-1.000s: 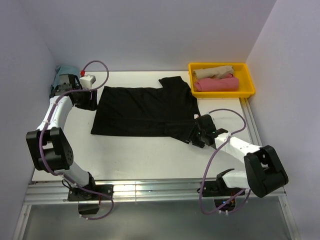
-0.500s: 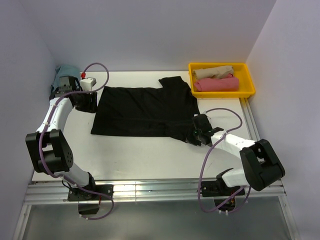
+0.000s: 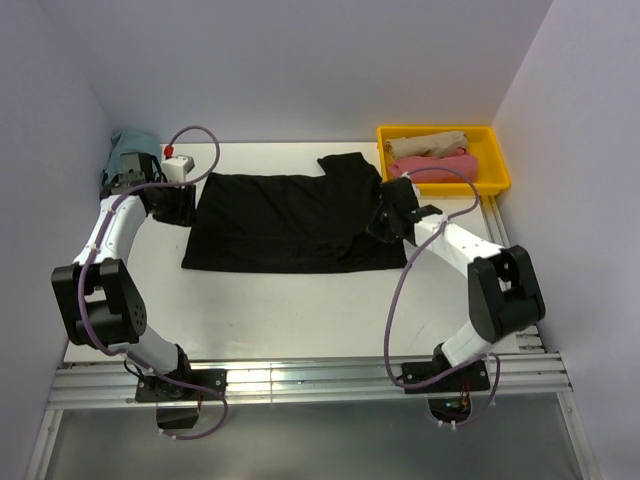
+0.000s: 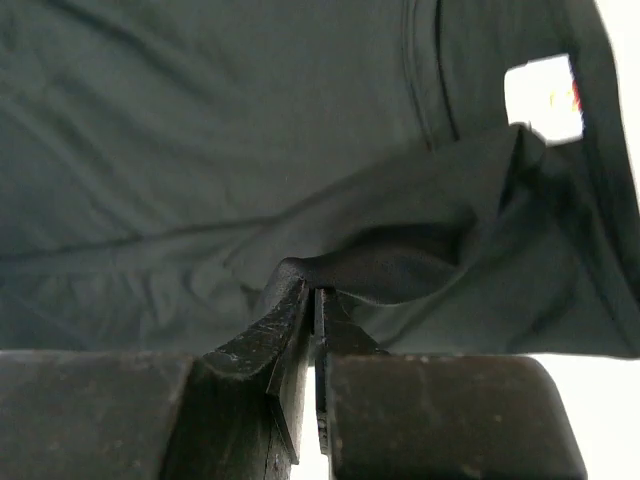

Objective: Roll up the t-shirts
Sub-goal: Fold the tshirt

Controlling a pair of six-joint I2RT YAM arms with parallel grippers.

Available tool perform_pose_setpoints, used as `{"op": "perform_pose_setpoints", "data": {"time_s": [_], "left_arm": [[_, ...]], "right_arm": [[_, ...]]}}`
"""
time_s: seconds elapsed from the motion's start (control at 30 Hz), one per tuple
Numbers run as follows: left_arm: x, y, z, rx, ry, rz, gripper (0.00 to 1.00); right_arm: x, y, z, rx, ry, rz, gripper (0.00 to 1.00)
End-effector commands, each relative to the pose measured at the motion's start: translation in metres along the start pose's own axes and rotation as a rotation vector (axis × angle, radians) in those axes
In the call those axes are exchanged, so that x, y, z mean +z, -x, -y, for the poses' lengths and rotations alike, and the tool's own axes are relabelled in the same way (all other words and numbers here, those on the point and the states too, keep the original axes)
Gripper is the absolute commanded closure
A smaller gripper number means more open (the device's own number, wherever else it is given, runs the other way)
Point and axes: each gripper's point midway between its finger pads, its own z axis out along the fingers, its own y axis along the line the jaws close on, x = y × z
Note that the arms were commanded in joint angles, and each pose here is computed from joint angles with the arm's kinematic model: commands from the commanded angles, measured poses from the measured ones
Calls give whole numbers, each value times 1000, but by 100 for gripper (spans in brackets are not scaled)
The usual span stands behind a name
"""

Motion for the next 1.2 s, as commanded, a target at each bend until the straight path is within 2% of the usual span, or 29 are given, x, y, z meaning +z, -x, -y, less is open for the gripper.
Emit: {"op": "perform_pose_setpoints", "data": {"time_s": [0.0,0.37,0.73,0.97,1.03,1.07,1.17], "left_arm": [[3,-3,8,17,-34,-6,45],[12,-11,10,30,-40,-41,45],[20,-14,10,27,-44,-57,45],[23,-17,12,32,-47,-68,45],[22,-17,12,33,-46,-70,45],[23,-18,12,34,-48,-70,45],[22,-18,13,34,-51,-70,45]], "right_arm": [[8,26,-7,-7,3,5,91],[59,61,-8,31,-24,-22,93],[82,84,-9,57,-39,12,91],[92,90,-13,60,-18,26,74],[93,91,-16,52,-2,34,63],[93,93,-19,52,10,40,53],[86,99,-22,47,24,65,45]]}}
